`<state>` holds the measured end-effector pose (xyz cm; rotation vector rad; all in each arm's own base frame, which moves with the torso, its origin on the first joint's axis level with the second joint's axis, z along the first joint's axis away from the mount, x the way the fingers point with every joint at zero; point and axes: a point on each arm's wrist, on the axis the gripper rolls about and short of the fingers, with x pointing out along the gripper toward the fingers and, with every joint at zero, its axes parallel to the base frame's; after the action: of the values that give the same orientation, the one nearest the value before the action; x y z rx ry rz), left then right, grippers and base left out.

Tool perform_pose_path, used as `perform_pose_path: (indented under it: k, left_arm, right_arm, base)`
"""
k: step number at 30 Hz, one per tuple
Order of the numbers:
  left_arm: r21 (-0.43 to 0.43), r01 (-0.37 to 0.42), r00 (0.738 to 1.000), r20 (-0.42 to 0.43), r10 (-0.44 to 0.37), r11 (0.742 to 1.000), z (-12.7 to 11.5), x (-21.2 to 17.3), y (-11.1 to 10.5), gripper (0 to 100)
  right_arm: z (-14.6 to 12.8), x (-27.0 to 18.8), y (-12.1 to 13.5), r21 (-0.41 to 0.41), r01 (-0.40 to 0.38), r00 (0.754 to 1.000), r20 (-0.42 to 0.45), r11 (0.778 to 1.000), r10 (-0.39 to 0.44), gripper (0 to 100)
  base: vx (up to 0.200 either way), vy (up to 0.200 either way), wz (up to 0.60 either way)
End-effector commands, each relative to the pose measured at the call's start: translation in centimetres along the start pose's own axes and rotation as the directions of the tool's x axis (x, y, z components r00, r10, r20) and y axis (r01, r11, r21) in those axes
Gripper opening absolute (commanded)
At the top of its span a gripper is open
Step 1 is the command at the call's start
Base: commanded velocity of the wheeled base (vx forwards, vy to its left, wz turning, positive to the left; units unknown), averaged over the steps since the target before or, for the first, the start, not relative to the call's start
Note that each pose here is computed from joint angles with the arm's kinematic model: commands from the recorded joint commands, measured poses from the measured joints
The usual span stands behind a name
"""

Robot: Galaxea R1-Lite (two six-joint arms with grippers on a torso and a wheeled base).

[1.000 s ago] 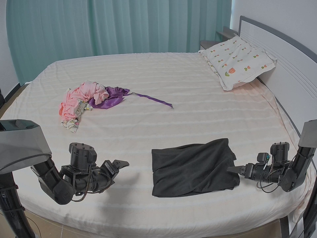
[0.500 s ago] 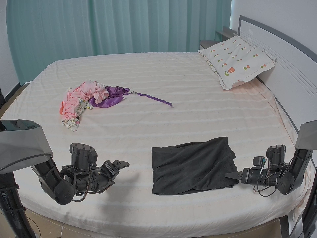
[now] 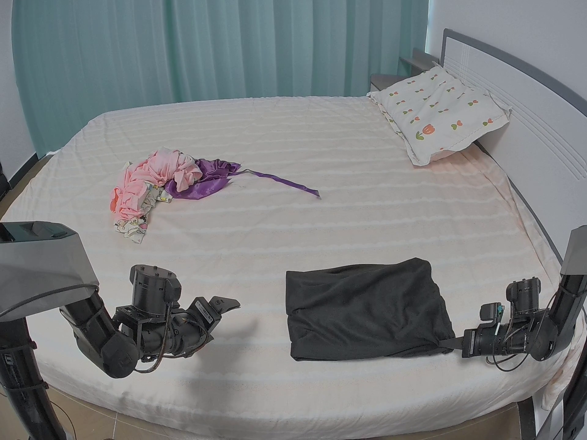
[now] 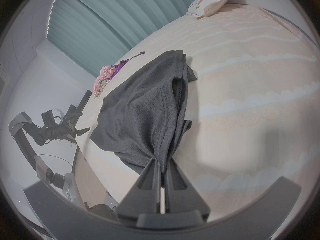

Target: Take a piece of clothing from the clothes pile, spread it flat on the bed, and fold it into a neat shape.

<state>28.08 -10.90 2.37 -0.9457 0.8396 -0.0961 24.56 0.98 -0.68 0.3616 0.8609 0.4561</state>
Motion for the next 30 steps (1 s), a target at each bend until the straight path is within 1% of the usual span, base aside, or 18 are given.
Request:
perform_pose_path:
  k: [1,7,8,11,16,17,19,22,23,24,25,28,30]
  left_arm:
    - [0.001,-0.002,1.0,-0.003,0.002,1.0,-0.1,0.0,0.0,100]
    - [-0.001,-0.001,1.0,0.0,0.001,1.0,0.0,0.1,0.0,100]
    - [0.0,0.0,1.0,-0.001,0.0,1.0,0.0,0.1,0.0,100]
    - [-0.001,0.001,1.0,0.001,-0.001,1.0,0.0,0.0,0.0,100]
    - [0.001,0.001,1.0,0.01,-0.001,1.0,0.0,0.0,-0.1,100]
    - [0.002,0.001,1.0,0.01,-0.001,1.0,0.0,0.0,-0.1,100]
    - [0.005,0.001,1.0,0.01,-0.001,1.0,-0.1,0.0,-0.2,100]
    - [0.005,0.0,1.0,0.007,0.0,1.0,-0.1,0.0,-0.2,100]
    - [0.006,0.002,1.0,0.007,-0.002,1.0,-0.1,0.0,-0.2,100]
    - [0.006,0.002,1.0,0.007,-0.002,1.0,-0.1,0.0,-0.2,100]
    - [0.006,0.002,1.0,0.007,-0.002,1.0,-0.1,0.0,-0.2,100]
    - [0.008,0.003,1.0,0.008,-0.003,1.0,-0.1,0.0,-0.2,100]
    - [0.009,0.0,1.0,0.008,0.0,1.0,-0.1,0.0,-0.2,100]
  right_arm:
    - [-0.3,-0.3,0.0,0.0,0.0,1.0,-0.008,1.0,0.0,0]
    - [-0.7,-0.4,0.1,-0.022,0.004,1.0,-0.02,1.0,-0.004,0]
    - [-0.7,-0.5,0.1,-0.031,0.005,1.0,-0.02,1.0,-0.005,100]
    - [-0.5,-0.6,0.0,-0.048,0.006,1.0,-0.008,0.999,-0.007,100]
    - [1.4,-1.7,0.4,-0.055,-0.001,0.996,0.088,0.998,0.005,100]
    - [1.9,-1.7,0.5,-0.038,-0.005,0.994,0.107,0.999,0.009,100]
    - [3.2,-1.6,0.7,0.027,-0.023,0.989,0.148,0.999,0.019,100]
    - [5.1,-0.7,0.5,0.127,-0.048,0.98,0.198,0.991,0.022,100]
    - [5.6,0.0,0.4,0.154,-0.056,0.98,0.199,0.986,0.024,100]
    - [5.6,0.0,0.4,0.154,-0.056,0.98,0.199,0.986,0.024,100]
    - [6.2,1.3,-0.1,0.189,-0.046,0.979,0.205,0.981,0.006,100]
    - [7.3,3.2,-0.8,0.22,-0.005,0.973,0.228,0.976,-0.046,100]
    - [7.8,4.3,-1.1,0.246,-0.009,0.971,0.235,0.969,-0.051,100]
  base:
    - [0.0,0.0,0.0]
    - [0.0,0.0,0.0]
    - [0.0,0.0,0.0]
    - [0.0,0.0,0.0]
    - [0.0,0.0,0.0]
    - [0.0,0.0,0.0]
    - [0.0,0.0,0.0]
    - [0.0,0.0,0.0]
    - [0.0,0.0,0.0]
    - [0.2,0.0,0.0]
    - [0.2,0.0,0.0]
    - [0.2,0.0,0.0]
    - [0.2,0.0,0.0]
